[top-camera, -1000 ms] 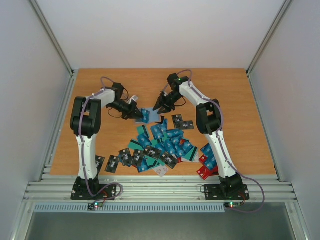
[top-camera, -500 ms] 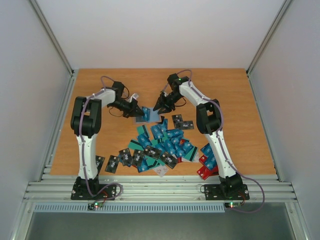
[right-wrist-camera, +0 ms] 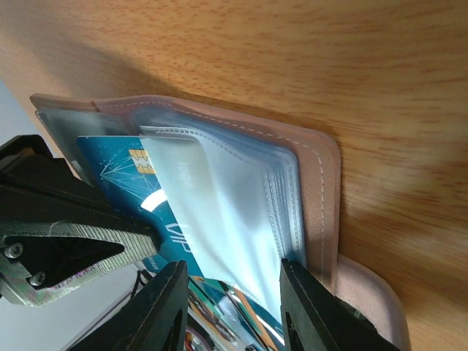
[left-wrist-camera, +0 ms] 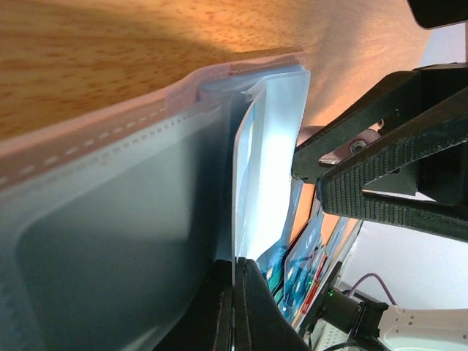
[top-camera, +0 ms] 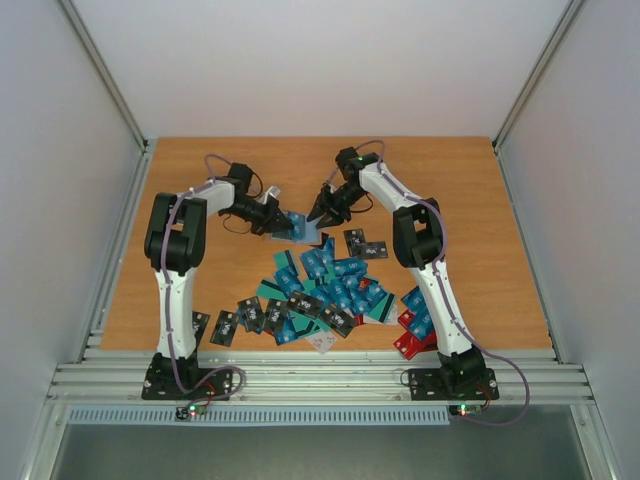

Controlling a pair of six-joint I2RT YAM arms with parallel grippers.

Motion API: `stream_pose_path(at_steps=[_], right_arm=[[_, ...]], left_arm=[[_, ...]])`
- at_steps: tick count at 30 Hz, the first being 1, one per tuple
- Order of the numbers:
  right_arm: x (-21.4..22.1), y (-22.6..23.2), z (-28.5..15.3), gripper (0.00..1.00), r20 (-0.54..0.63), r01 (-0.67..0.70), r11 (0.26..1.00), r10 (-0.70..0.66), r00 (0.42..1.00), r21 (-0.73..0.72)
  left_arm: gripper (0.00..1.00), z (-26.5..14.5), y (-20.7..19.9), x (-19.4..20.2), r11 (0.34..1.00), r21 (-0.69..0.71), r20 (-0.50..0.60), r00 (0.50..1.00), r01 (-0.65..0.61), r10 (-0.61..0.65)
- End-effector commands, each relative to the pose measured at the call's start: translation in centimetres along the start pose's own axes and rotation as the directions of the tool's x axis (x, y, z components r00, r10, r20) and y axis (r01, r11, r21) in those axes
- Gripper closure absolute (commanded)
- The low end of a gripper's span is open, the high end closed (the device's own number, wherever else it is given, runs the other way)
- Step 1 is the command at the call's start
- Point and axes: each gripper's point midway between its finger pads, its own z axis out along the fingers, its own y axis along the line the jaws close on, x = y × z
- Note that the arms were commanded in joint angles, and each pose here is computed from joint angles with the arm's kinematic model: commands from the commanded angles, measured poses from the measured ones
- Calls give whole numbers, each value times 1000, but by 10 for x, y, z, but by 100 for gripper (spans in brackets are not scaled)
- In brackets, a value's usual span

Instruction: Put the credit cards into the card holder

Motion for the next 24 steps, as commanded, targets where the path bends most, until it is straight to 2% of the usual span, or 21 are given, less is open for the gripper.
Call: stream_pose_path(at_steps=[1, 13, 18, 24], right_arm=[[-2, 3, -2, 64, 10, -16, 1000, 15, 1000, 12], [7, 14, -35, 64, 71, 71, 995, -76, 995, 72], [7, 5, -30, 73, 81, 56, 991, -66, 995, 119], [6, -17, -23, 90, 86, 32, 979, -51, 995, 204]], left_arm=[[100, 19, 9, 3, 1000, -7, -9, 1000, 12, -12], [100, 20, 14, 4, 999, -34, -2, 999, 32, -32], [100, 20, 14, 5, 999, -42, -3, 1000, 28, -28], [100, 19, 14, 5, 998, -57, -11, 1000, 28, -29]])
